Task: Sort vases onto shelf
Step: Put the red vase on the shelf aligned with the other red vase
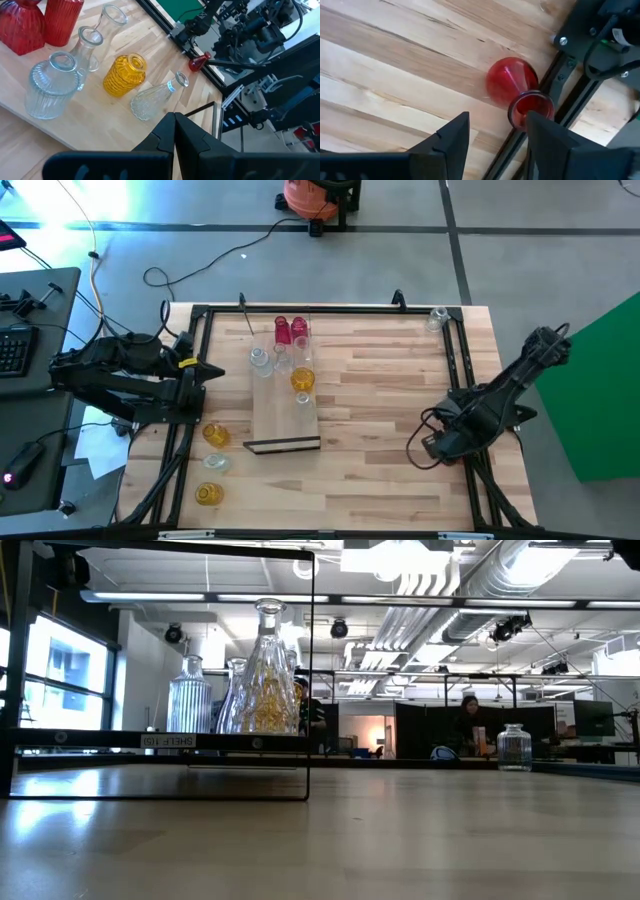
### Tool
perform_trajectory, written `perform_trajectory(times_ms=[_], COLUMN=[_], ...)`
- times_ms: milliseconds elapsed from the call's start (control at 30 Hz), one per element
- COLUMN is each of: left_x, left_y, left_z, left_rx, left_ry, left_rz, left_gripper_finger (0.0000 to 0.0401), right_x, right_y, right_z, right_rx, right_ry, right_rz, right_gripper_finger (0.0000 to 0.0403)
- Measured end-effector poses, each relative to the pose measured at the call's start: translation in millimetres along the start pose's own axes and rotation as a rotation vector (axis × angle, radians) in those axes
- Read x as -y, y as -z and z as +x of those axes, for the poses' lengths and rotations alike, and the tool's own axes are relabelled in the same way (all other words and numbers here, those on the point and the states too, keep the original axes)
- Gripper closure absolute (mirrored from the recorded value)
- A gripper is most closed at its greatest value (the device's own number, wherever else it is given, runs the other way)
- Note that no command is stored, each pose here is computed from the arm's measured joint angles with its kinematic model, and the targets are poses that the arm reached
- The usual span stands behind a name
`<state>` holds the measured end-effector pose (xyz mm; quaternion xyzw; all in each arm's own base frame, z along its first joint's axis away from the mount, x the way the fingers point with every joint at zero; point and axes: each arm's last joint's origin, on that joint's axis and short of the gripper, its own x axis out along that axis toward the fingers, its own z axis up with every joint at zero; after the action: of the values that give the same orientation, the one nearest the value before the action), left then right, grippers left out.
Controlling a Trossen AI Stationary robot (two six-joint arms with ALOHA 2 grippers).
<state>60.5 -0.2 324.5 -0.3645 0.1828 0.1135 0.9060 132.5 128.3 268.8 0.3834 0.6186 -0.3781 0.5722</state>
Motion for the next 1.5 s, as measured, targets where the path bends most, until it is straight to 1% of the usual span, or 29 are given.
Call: perform_trajectory(times_ms=[233,400,533,667,967,1033,1200,1333,1433,1500], left_x=[0,0,0,0,0,0,0,0,0,0], left_y=[0,0,0,0,0,0,0,0,0,0], left_z=[0,0,0,0,0,0,0,0,0,0], left_rx=[0.0,0.0,0.0,0.0,0.0,0.0,0.0,0.0,0.0,-0.006], left_ry=[0.0,0.0,0.0,0.0,0.0,0.0,-0.001,0.0,0.0,0.005], left_rz=[0.002,0.008,0.008,0.001,-0.001,-0.001,-0.001,0.0,-0.002,-0.003], left_gripper_finger=[0.0401,0.0401,0.0401,0.0401,0.0401,0.0401,0.0401,0.0401,0.0401,0.0401], right_x=[4,1,1,5,17,15,16,14,15,13], right_y=[11,16,15,16,16,17,16,16,16,17], right_z=[6,24,35,39,44,43,48,63,75,76], right_rx=[0.013,-0.008,-0.025,-0.018,0.028,0.012,0.004,-0.026,-0.077,-0.094], right_ry=[0.02,-0.024,-0.024,0.002,0.12,0.093,0.095,0.058,0.037,0.025], right_rz=[0.054,0.058,0.066,0.064,0.049,0.047,0.051,0.047,0.045,0.046], right_gripper_finger=[0.0235,0.0236,0.0236,0.0236,0.0236,0.0236,0.0236,0.0236,0.0236,0.0236])
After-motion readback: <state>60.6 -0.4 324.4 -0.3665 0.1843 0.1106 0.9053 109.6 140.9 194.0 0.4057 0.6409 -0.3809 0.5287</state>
